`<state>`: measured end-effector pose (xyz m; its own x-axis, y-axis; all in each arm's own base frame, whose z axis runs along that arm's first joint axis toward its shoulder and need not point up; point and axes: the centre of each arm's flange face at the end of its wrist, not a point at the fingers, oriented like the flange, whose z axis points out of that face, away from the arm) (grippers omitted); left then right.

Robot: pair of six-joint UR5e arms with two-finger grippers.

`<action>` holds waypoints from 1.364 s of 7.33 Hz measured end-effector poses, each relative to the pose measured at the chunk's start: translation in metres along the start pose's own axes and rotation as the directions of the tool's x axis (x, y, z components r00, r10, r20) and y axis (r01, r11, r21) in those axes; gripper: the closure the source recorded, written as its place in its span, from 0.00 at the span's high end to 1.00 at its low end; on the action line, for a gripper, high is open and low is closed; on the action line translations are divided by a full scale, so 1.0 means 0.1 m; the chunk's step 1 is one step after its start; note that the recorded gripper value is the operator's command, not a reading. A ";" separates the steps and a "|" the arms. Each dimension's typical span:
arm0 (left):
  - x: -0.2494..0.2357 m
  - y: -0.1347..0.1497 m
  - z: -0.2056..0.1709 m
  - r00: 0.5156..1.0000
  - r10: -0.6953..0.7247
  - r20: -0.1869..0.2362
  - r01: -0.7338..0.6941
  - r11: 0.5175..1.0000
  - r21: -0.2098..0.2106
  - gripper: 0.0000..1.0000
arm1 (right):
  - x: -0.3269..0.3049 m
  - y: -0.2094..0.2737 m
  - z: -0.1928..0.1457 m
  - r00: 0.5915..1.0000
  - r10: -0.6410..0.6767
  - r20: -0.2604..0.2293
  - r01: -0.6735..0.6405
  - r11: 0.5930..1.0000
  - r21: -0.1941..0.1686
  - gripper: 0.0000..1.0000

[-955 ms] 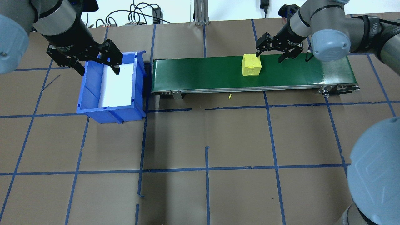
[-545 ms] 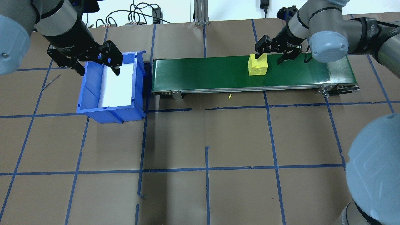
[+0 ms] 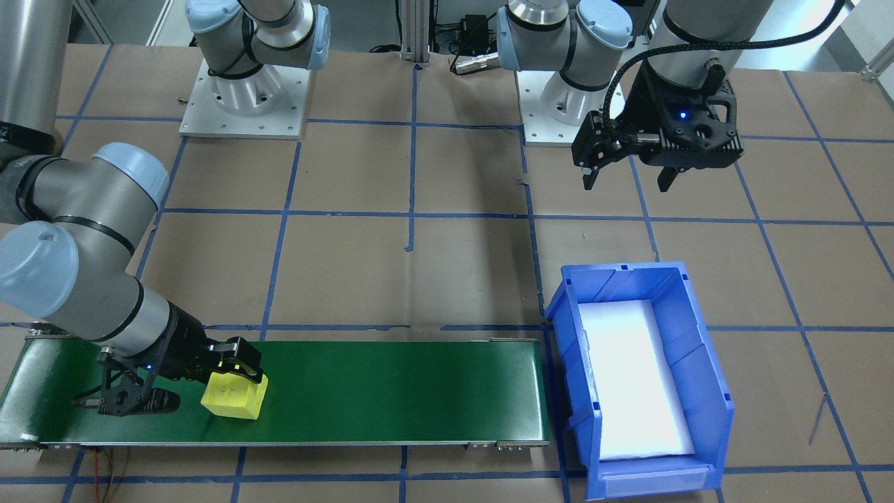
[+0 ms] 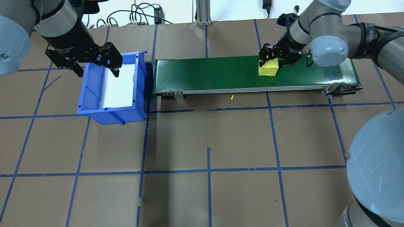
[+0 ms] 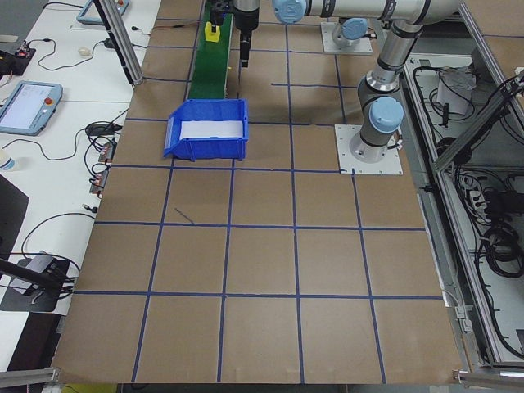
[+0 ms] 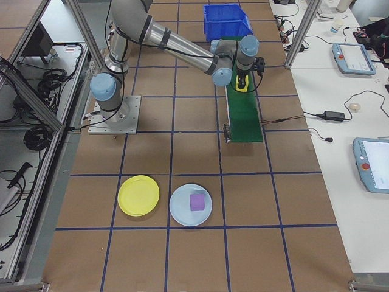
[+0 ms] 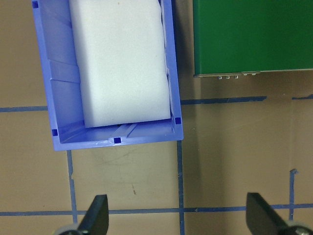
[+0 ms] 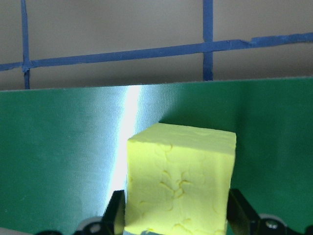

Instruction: Move block left to right into plate

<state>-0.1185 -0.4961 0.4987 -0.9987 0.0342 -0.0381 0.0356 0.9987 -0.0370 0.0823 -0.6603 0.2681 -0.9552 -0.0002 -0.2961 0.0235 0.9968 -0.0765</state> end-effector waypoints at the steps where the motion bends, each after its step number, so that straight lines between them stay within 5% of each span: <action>1: 0.01 0.00 0.00 1.000 0.004 0.004 -0.004 1.000 -0.001 1.00 | 0.04 -0.01 -0.03 0.999 -0.026 -0.034 0.026 1.000 0.001 0.29; 3: 0.00 0.00 0.00 1.000 0.006 0.011 -0.006 1.000 -0.002 1.00 | 0.23 0.09 -0.56 0.967 -0.163 -0.196 0.167 0.986 0.003 0.28; 5: 0.01 0.00 -0.01 1.000 0.006 0.009 -0.006 1.000 0.002 1.00 | 0.95 0.48 -1.54 0.894 -0.281 -0.350 0.261 0.960 -0.105 0.29; 6: 0.00 0.00 -0.02 1.000 0.006 0.011 -0.006 1.000 0.004 1.00 | 1.62 0.82 -1.93 0.891 -0.294 -0.347 0.246 0.953 -0.176 0.29; 8: 0.00 0.01 -0.01 1.000 0.005 0.011 -0.005 1.000 0.001 1.00 | 3.20 1.82 -2.29 0.931 -0.267 -0.250 0.197 0.941 -0.275 0.29; 10: 0.00 0.00 -0.02 1.000 0.004 0.008 -0.004 1.000 0.004 1.00 | 4.35 3.03 -2.22 0.968 -0.199 -0.150 0.153 0.950 -0.272 0.29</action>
<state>-0.1184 -0.4956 0.5007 -0.9982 0.0374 -0.0466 0.0393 0.9984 -0.0410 -0.3914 -0.3404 0.3279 -0.9740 -0.1865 -0.1285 -0.2042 0.9687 0.1413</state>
